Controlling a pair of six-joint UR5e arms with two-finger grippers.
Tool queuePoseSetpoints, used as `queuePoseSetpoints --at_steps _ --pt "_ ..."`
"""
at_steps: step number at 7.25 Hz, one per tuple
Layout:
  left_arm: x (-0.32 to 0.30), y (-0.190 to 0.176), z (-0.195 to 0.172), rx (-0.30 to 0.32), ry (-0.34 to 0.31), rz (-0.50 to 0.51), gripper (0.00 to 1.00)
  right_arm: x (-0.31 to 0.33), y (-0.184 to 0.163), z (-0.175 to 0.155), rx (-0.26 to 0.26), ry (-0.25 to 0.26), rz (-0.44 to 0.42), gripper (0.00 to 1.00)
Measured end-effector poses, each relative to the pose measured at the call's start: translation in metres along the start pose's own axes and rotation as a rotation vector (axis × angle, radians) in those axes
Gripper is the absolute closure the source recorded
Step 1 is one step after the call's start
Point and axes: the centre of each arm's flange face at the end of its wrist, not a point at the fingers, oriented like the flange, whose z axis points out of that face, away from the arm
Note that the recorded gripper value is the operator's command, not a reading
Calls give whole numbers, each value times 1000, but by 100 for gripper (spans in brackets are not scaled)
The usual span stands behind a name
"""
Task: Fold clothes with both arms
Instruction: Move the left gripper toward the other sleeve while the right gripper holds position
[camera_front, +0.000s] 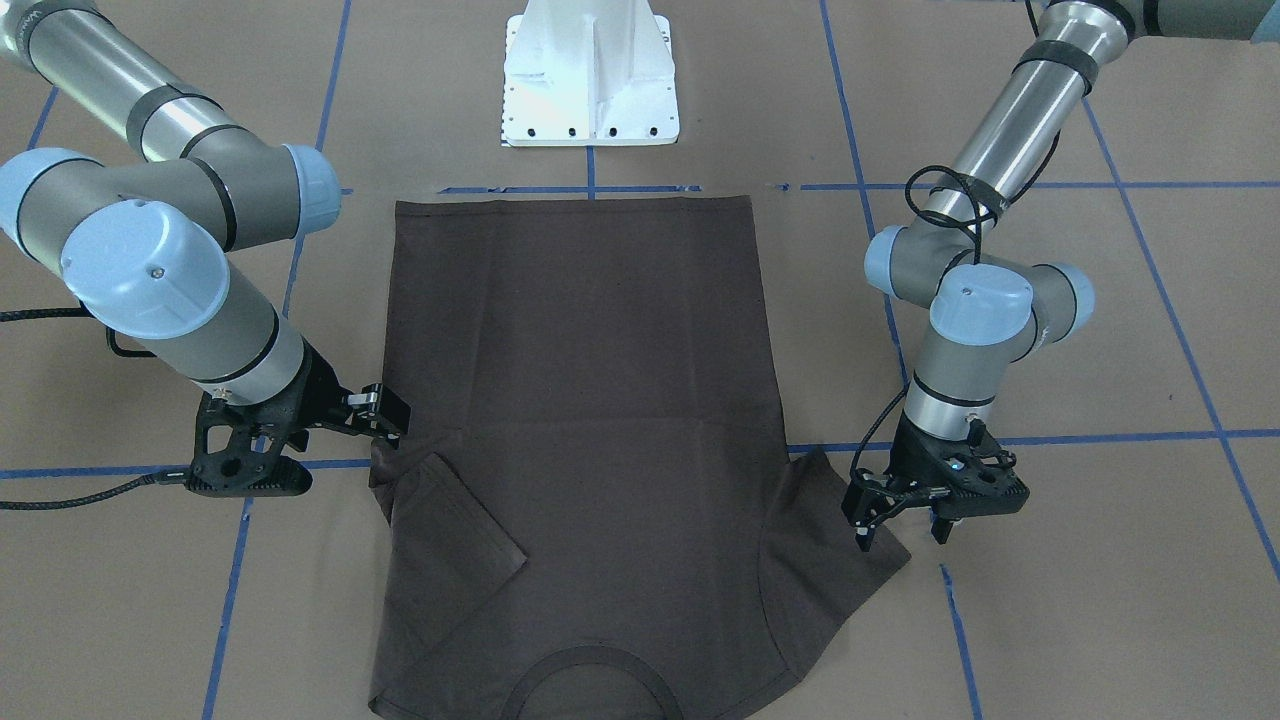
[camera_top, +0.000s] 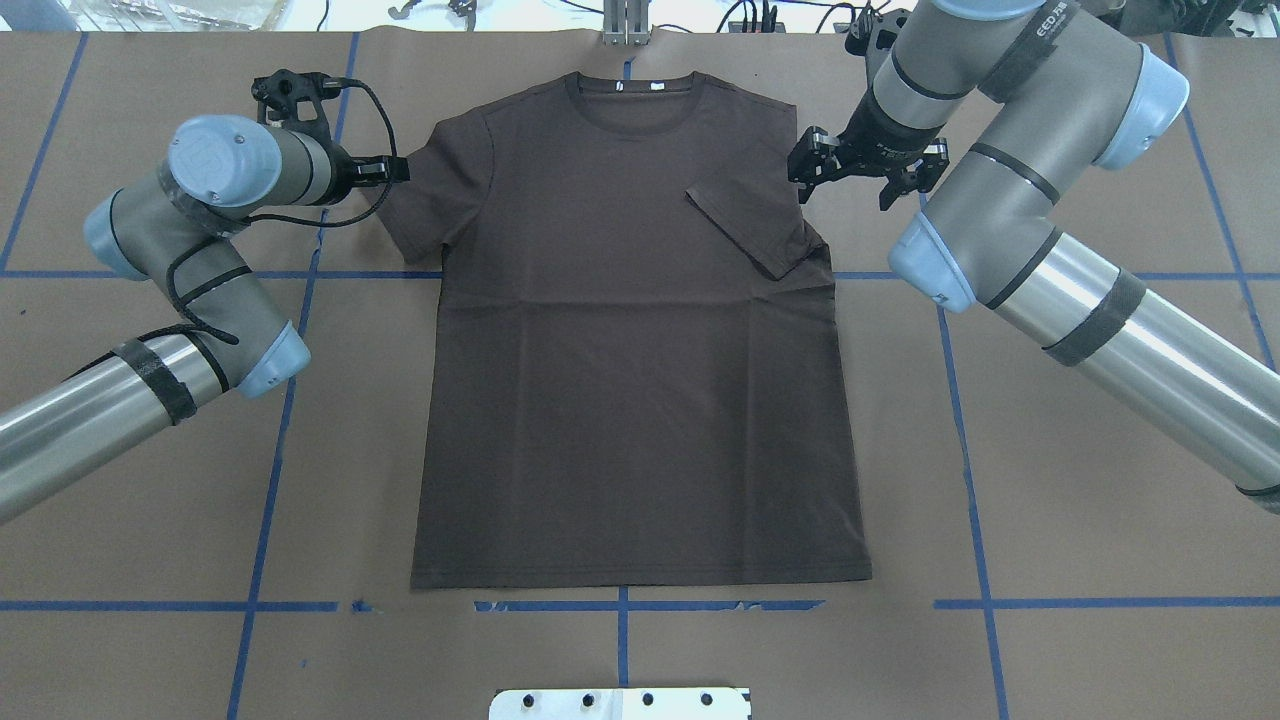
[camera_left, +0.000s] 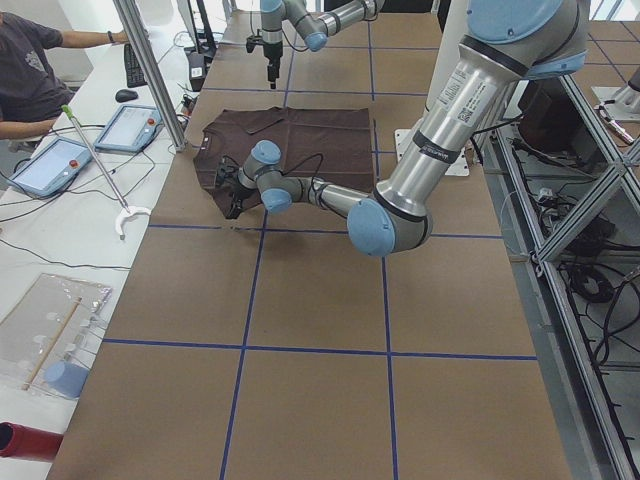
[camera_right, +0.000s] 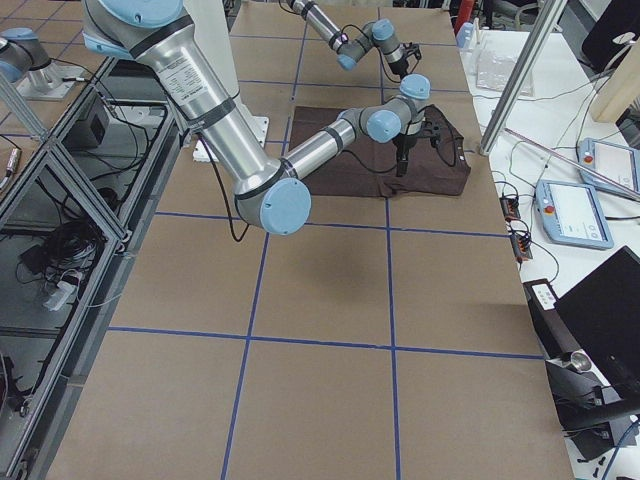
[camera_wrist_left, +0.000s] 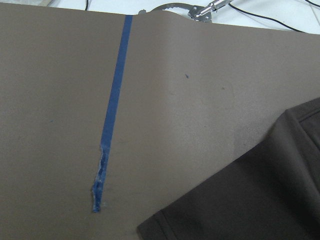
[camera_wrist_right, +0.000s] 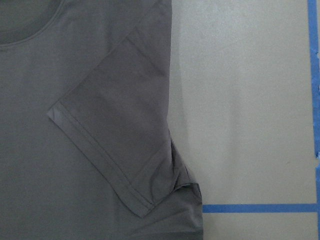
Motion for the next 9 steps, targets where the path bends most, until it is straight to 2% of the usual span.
queuePoseSetpoints --at_steps 2,4,7,9 --pt "-6 1 12 8 -17 2 1 0 0 2 -3 2 2 0" --pt "-2 3 15 6 -15 5 8 0 0 3 -4 3 2 0" --pt "3 6 16 2 -12 9 39 1 0 3 -4 4 4 0" --pt "2 7 16 1 -14 13 65 1 0 3 -4 4 5 0"
